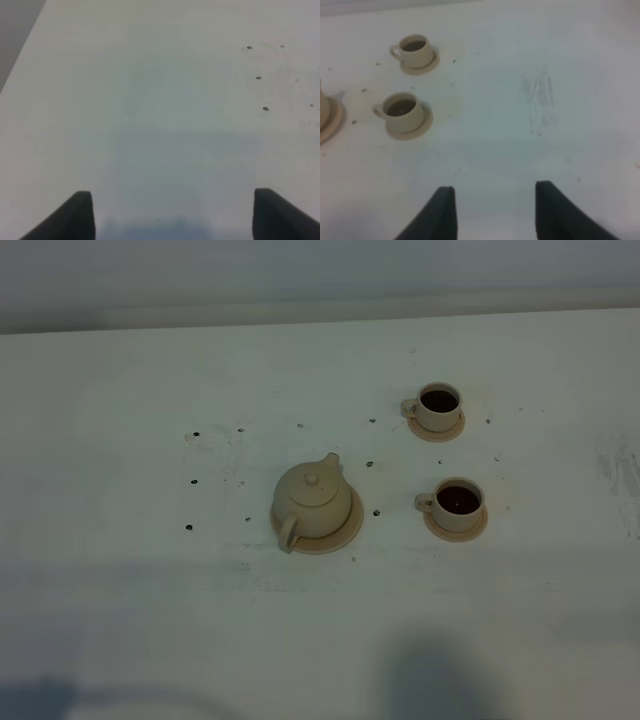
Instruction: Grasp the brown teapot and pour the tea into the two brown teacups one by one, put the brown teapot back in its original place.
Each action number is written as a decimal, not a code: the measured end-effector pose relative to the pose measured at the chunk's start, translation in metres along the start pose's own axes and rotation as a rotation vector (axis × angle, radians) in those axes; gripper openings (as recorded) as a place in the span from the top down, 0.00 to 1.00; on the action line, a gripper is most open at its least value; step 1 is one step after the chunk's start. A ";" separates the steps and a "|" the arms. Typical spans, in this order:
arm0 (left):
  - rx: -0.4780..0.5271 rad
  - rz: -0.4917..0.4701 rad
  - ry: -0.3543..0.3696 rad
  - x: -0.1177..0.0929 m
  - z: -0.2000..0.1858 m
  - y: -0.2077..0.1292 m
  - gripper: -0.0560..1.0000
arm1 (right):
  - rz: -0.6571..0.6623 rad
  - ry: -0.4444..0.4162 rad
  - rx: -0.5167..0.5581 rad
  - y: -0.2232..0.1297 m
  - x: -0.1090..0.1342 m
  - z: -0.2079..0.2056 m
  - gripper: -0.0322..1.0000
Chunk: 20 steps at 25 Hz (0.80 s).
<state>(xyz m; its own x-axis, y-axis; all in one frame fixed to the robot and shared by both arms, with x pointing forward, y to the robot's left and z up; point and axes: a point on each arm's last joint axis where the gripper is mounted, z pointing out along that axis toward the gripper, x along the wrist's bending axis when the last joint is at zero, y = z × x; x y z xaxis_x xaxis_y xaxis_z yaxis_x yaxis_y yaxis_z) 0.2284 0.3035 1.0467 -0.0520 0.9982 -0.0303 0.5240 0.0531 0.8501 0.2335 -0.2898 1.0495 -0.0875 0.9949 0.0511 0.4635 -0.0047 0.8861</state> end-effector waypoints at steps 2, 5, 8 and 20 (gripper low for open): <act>0.000 0.013 -0.009 -0.001 0.000 0.000 0.34 | 0.000 0.000 0.000 0.000 0.000 0.000 0.59; 0.001 0.024 -0.016 -0.001 0.000 0.000 0.34 | 0.000 0.000 0.000 0.000 0.000 0.000 0.59; 0.001 0.023 -0.023 -0.002 0.000 0.000 0.34 | 0.000 0.000 0.000 0.000 0.000 0.000 0.59; 0.001 0.024 -0.023 -0.002 0.000 0.000 0.34 | 0.000 0.001 0.000 0.000 0.000 0.000 0.59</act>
<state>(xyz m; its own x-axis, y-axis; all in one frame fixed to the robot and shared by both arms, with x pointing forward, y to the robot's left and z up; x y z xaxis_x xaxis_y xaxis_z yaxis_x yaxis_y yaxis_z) 0.2284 0.3014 1.0466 -0.0196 0.9996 -0.0219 0.5257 0.0289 0.8502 0.2334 -0.2897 1.0495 -0.0879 0.9948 0.0517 0.4636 -0.0051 0.8861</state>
